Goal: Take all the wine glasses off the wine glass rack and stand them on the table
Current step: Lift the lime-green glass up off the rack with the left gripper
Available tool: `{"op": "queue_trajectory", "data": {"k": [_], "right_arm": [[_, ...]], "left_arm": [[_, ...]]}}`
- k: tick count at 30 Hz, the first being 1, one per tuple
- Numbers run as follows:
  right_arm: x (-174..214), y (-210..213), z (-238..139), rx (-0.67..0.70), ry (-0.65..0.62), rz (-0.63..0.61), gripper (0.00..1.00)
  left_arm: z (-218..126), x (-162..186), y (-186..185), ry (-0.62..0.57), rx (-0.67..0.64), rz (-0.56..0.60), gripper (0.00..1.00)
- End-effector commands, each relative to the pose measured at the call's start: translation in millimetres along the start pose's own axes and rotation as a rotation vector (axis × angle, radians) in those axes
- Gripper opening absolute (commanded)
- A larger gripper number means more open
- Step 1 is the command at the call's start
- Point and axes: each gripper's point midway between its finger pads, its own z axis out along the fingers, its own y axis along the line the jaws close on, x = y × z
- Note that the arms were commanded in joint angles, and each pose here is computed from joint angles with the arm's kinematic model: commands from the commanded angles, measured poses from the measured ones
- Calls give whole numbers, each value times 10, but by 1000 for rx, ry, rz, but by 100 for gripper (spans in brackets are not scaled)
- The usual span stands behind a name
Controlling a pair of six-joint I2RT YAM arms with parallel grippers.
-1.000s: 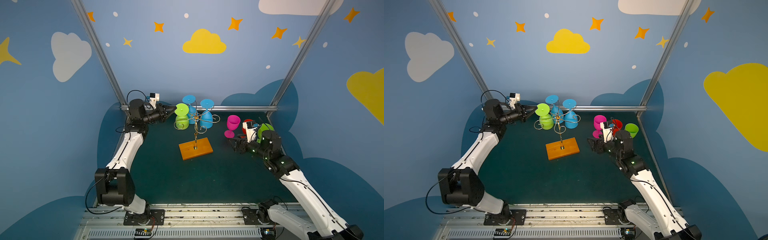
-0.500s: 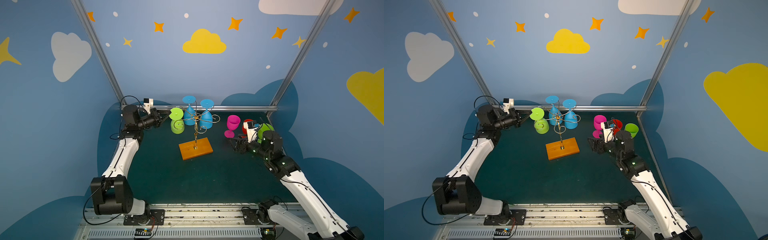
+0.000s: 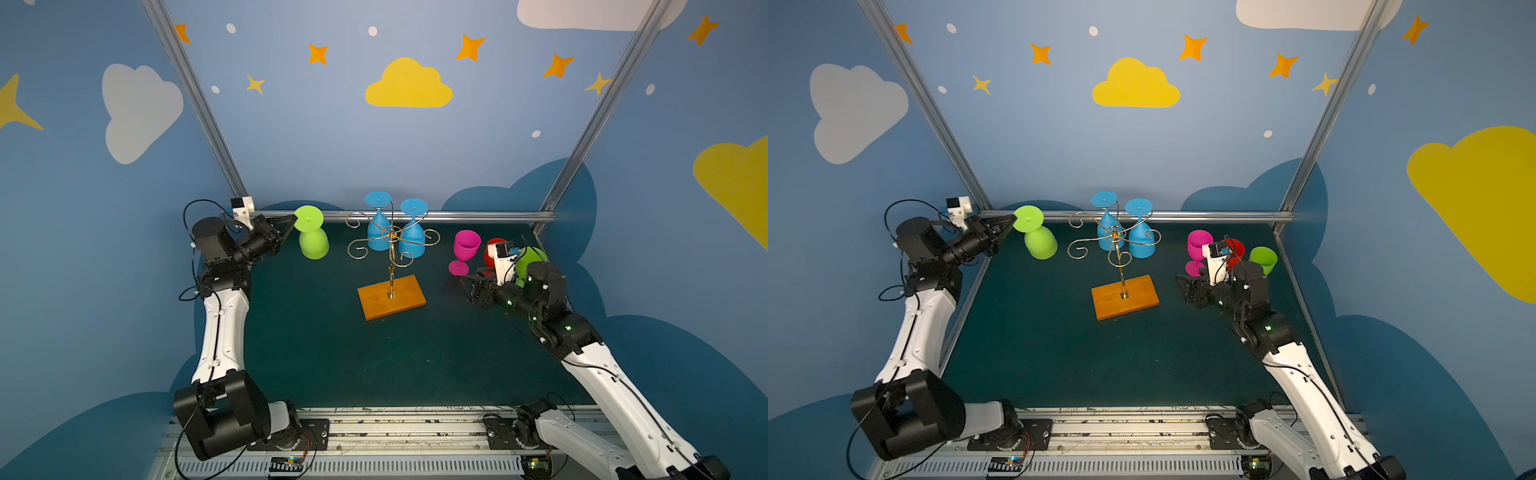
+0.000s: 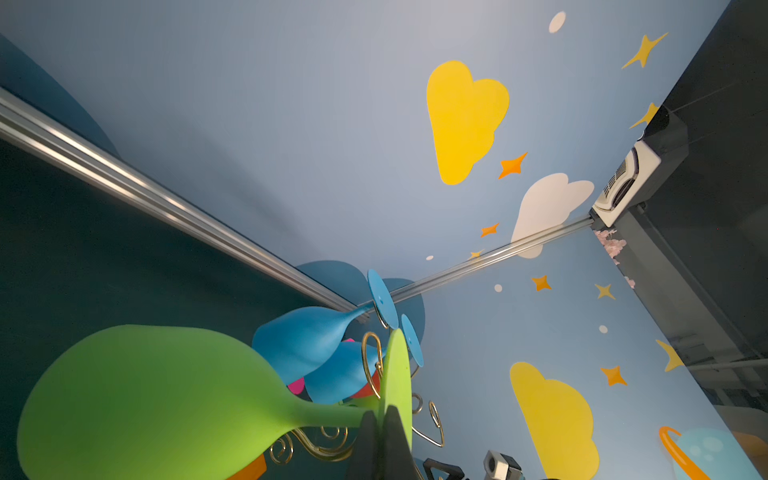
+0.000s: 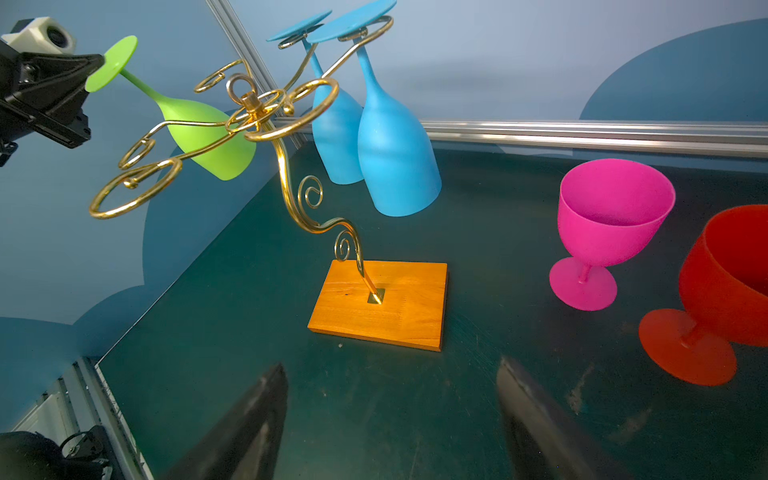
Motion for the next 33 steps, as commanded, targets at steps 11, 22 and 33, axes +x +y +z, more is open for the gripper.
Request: {"op": "queue_trajectory", "data": {"k": [11, 22, 33], "right_arm": [[-440, 166, -193, -15, -83, -105, 79], [-983, 508, -341, -133, -227, -256, 79], [-1342, 842, -359, -245, -358, -384, 80]], "left_arm": [[-87, -531, -1341, -79, 223, 218, 3], [61, -331, -1826, 26, 400, 161, 3], [446, 151, -2058, 205, 481, 137, 3]]}}
